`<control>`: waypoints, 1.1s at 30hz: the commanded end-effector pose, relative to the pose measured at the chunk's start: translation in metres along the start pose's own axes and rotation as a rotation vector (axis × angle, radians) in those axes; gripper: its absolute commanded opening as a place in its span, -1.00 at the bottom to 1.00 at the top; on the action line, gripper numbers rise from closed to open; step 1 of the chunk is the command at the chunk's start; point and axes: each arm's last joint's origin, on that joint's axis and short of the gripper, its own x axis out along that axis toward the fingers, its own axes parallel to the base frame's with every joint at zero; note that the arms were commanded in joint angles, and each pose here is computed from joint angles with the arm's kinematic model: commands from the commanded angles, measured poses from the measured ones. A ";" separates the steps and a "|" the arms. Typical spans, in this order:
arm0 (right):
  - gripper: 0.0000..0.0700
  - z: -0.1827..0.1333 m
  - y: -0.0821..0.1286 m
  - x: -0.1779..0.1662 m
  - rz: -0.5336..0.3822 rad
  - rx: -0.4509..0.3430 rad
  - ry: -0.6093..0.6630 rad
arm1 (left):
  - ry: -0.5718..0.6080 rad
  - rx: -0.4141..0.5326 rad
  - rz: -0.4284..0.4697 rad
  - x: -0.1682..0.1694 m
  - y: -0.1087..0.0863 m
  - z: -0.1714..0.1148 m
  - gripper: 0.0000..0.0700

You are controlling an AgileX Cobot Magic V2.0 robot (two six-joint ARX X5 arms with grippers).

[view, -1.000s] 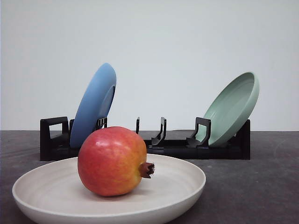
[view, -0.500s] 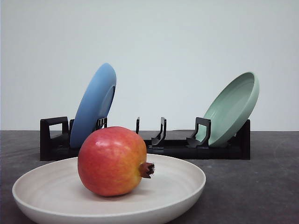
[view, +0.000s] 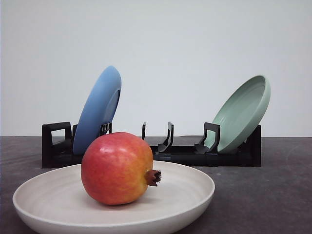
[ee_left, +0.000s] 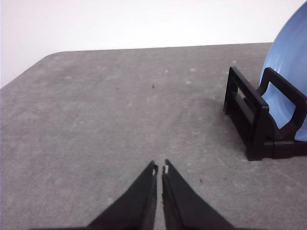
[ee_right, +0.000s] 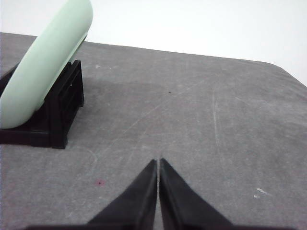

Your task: Place pomegranate in white plate

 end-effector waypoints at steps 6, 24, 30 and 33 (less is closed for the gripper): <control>-1.00 -0.001 0.000 0.000 -0.002 0.009 -0.002 | 0.013 -0.005 -0.006 0.001 -0.001 -0.004 -1.00; -1.00 -0.001 0.000 0.000 -0.002 0.009 -0.002 | 0.013 -0.006 -0.006 0.001 -0.001 -0.004 -1.00; -1.00 -0.001 0.000 0.000 -0.002 0.009 -0.002 | 0.013 -0.006 -0.006 0.001 -0.001 -0.004 -1.00; -1.00 -0.001 0.000 0.000 -0.002 0.009 -0.002 | 0.013 -0.006 -0.006 0.001 -0.001 -0.004 -1.00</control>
